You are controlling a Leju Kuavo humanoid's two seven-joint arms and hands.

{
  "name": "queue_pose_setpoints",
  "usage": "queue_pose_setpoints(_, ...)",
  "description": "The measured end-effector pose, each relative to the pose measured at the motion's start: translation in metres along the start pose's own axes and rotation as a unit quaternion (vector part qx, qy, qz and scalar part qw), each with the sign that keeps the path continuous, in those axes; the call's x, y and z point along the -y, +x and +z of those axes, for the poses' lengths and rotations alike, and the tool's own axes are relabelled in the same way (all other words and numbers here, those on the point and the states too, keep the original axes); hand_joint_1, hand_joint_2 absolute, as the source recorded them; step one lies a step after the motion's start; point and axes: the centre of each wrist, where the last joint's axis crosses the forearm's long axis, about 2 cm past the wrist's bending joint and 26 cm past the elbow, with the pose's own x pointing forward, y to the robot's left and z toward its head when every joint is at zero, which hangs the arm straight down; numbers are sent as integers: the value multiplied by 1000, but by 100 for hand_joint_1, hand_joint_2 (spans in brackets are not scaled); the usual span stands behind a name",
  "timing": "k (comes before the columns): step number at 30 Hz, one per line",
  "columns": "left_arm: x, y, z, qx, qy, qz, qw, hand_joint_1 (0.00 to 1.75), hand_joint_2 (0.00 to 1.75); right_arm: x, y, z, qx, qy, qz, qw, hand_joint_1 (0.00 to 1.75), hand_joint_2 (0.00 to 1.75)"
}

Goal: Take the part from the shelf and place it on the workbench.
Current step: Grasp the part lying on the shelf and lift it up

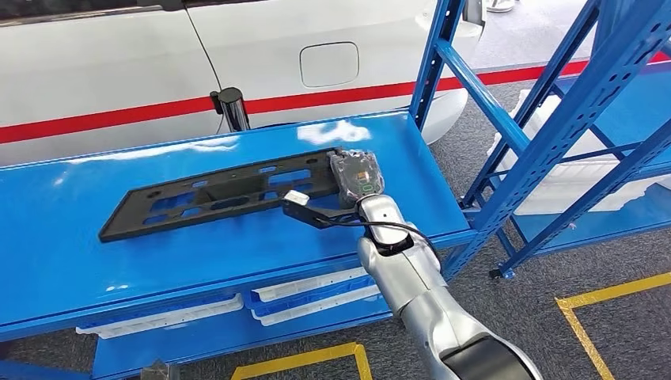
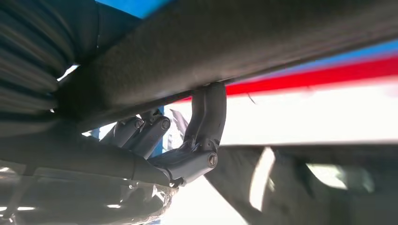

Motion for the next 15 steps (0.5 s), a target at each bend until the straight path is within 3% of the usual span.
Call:
queue_pose_setpoints(7,4,2,-1,2,-2,32,999,0,175,55,26,-2,59,-105,-24,992,175,175)
queue_pose_setpoints(13,4,1,0,0,-11,40,999,0,175,110,29,1,93,-209,-34,973,175,175)
queue_pose_setpoints(15,3,1,0,-1,-13,39,999,0,87,127,26,1,99,-238,-33,966,175,175)
